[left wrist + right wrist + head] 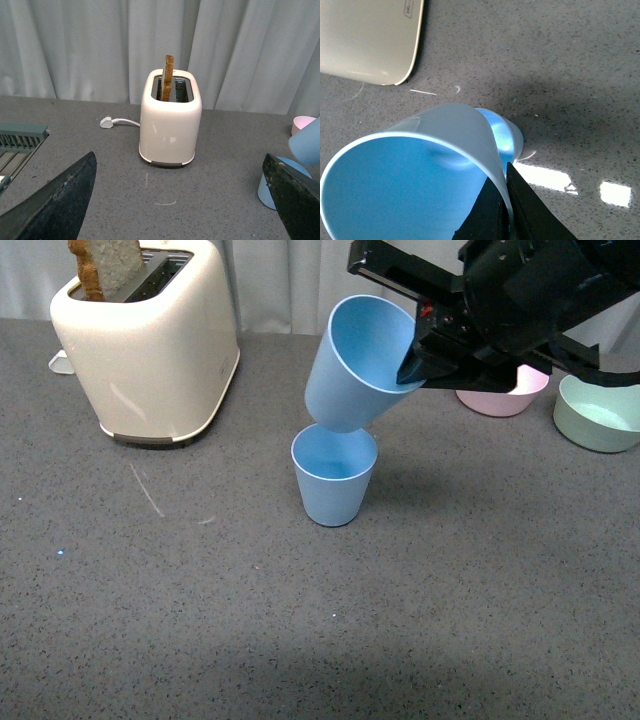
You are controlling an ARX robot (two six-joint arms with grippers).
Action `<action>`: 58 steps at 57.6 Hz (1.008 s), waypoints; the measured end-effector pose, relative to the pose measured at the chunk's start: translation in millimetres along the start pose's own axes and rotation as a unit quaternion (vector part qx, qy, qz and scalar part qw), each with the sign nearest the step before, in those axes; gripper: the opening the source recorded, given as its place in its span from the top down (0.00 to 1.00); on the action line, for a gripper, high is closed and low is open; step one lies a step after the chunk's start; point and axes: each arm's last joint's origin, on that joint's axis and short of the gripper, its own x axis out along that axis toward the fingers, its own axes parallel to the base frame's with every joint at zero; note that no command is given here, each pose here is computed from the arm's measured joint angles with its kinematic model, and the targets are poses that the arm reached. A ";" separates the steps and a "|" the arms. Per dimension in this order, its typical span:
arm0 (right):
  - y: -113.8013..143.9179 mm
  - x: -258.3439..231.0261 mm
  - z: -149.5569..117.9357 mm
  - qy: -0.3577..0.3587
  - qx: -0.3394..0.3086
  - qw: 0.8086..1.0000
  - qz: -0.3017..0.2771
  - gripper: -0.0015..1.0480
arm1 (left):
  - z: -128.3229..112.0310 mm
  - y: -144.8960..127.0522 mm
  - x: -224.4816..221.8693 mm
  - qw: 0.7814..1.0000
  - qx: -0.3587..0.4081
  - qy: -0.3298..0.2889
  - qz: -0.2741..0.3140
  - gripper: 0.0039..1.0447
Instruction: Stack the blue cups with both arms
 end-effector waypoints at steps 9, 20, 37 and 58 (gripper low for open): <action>6.3 6.3 -4.3 0.008 -0.008 1.000 -0.007 0.99 | 0.0 0.0 0.0 1.000 0.000 0.000 0.000 0.06; 7.0 12.7 -9.1 0.021 -0.010 1.000 -0.010 0.99 | 0.0 0.0 0.0 1.000 0.000 0.000 0.000 0.06; 7.5 13.6 -8.2 0.018 -0.011 1.000 -0.007 0.73 | 0.0 0.0 0.0 1.000 0.000 0.000 0.000 0.06; 9.2 9.9 -2.5 -0.054 -0.053 0.996 -0.040 0.20 | 0.0 0.0 0.0 1.000 0.000 0.000 0.000 0.06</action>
